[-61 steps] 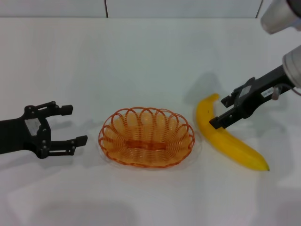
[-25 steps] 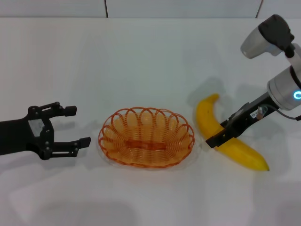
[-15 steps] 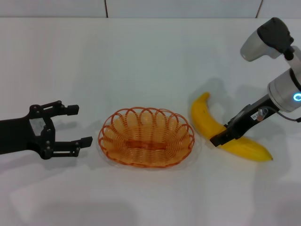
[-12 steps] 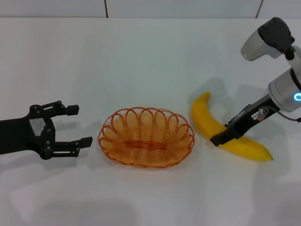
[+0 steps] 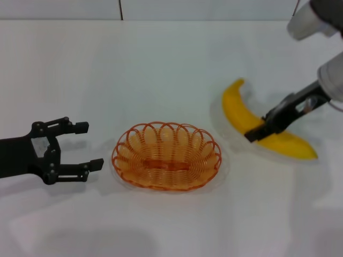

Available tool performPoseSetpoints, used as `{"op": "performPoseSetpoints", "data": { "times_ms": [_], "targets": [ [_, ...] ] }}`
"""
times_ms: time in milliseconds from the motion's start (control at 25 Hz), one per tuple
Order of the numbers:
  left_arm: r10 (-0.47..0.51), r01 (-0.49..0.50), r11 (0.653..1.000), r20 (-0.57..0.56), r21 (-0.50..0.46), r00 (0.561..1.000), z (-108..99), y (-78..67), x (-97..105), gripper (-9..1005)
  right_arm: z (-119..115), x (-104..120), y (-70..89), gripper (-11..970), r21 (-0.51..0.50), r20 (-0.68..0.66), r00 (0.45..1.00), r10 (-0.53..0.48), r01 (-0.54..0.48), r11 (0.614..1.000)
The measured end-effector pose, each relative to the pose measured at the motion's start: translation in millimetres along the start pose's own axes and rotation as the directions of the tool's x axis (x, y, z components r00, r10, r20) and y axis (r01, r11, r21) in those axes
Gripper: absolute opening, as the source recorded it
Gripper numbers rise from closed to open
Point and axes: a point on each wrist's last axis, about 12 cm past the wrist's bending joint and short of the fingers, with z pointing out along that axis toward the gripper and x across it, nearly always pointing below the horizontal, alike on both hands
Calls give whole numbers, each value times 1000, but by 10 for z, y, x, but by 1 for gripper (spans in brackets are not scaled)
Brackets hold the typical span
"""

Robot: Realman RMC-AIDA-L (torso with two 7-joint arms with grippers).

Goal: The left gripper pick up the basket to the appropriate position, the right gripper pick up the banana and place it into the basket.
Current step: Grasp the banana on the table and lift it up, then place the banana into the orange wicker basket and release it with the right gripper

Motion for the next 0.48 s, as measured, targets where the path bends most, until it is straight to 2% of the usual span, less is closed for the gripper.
{"op": "performPoseSetpoints", "data": {
  "times_ms": [320, 480],
  "targets": [
    [8, -8, 1000, 13, 29, 1000, -31, -31, -24, 908, -466, -210, 99, 510, 65, 96, 992, -84, 78, 995],
    [9, -10, 999, 14, 32, 1000, -37, -32, -28, 908, -532, -249, 146, 516, 61, 122, 987, -109, 102, 993]
  ]
}}
